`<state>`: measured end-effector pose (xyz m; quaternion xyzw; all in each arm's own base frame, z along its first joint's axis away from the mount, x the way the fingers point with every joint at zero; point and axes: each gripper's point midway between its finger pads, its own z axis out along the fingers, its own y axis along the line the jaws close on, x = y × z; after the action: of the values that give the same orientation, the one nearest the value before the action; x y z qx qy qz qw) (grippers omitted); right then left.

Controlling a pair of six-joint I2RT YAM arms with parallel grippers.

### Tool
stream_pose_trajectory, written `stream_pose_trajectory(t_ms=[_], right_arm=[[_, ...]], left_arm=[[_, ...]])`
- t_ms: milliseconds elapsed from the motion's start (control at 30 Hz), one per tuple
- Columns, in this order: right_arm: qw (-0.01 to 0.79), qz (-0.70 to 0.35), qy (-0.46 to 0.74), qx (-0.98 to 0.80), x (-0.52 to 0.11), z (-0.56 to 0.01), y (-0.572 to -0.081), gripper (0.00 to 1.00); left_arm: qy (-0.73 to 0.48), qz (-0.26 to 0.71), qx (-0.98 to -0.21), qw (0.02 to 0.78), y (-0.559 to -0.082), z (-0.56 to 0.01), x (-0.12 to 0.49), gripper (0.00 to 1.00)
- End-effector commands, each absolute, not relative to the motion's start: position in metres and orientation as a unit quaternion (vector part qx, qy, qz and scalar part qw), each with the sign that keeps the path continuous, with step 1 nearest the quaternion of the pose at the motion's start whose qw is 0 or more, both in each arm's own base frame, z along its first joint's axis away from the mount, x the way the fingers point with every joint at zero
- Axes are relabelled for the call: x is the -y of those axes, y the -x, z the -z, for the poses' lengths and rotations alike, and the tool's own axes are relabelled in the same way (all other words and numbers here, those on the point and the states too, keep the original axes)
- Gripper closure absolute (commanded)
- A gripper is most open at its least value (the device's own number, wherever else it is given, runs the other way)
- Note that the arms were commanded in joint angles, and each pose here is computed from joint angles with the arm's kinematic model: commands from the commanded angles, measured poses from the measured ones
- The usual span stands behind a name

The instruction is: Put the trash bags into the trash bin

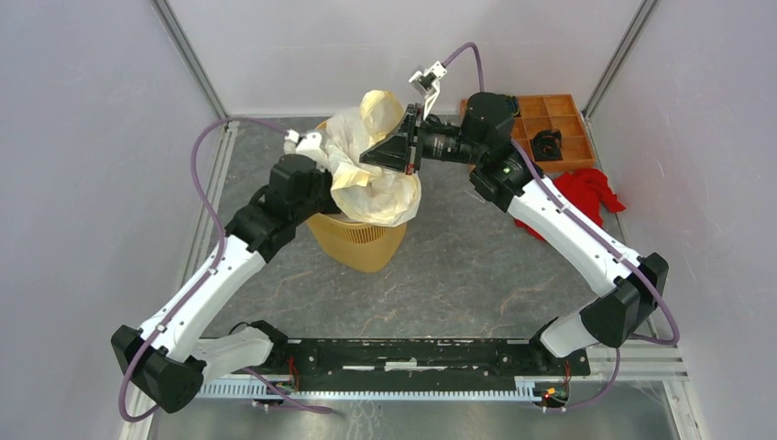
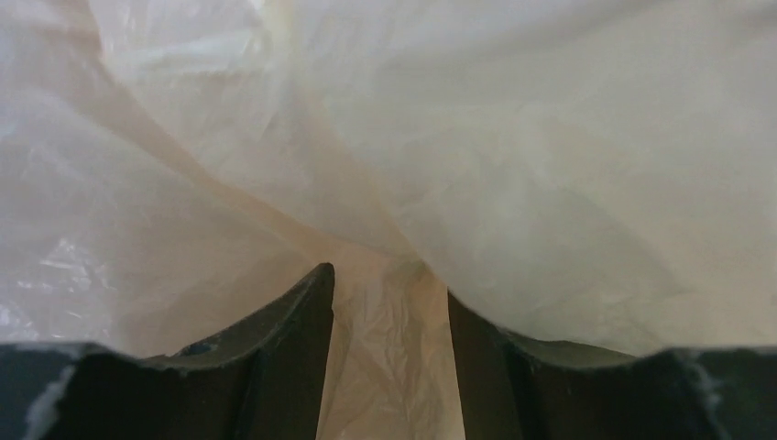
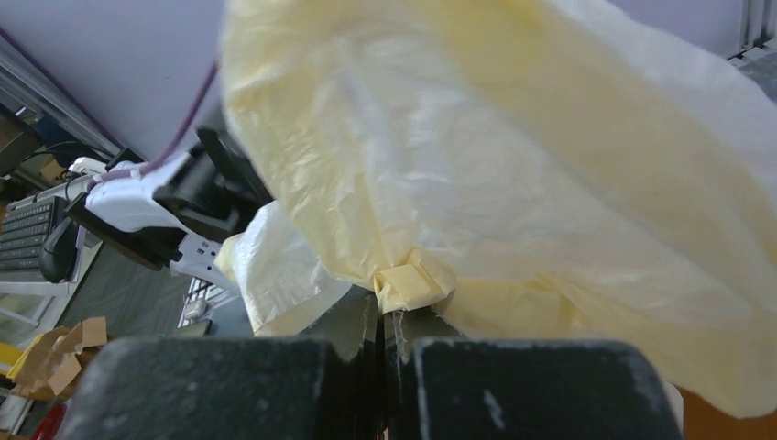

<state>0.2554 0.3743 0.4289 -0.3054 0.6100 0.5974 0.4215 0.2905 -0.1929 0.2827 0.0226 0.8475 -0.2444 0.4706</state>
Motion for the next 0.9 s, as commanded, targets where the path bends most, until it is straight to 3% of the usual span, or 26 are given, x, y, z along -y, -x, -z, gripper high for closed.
stream_pose_trajectory(t_ms=[0, 200, 500, 867], right_arm=[[0.437, -0.597, 0.298, -0.603, -0.381, -0.432, -0.258, 0.99], [0.425, -0.584, 0.266, -0.639, -0.379, -0.403, -0.266, 0.99], [0.439, -0.551, 0.262, -0.66, -0.379, -0.394, -0.277, 0.99], [0.479, -0.498, 0.265, -0.673, -0.364, -0.416, -0.286, 0.99]], left_arm=[[0.023, 0.298, -0.857, 0.42, -0.282, -0.229, 0.211, 0.43], [-0.008, 0.346, -0.837, 0.424, -0.275, -0.245, 0.226, 0.4], [-0.069, 0.321, -0.798, 0.506, -0.259, -0.343, 0.201, 0.1], [-0.068, 0.26, -0.782, 0.562, -0.234, -0.391, 0.156, 0.06]])
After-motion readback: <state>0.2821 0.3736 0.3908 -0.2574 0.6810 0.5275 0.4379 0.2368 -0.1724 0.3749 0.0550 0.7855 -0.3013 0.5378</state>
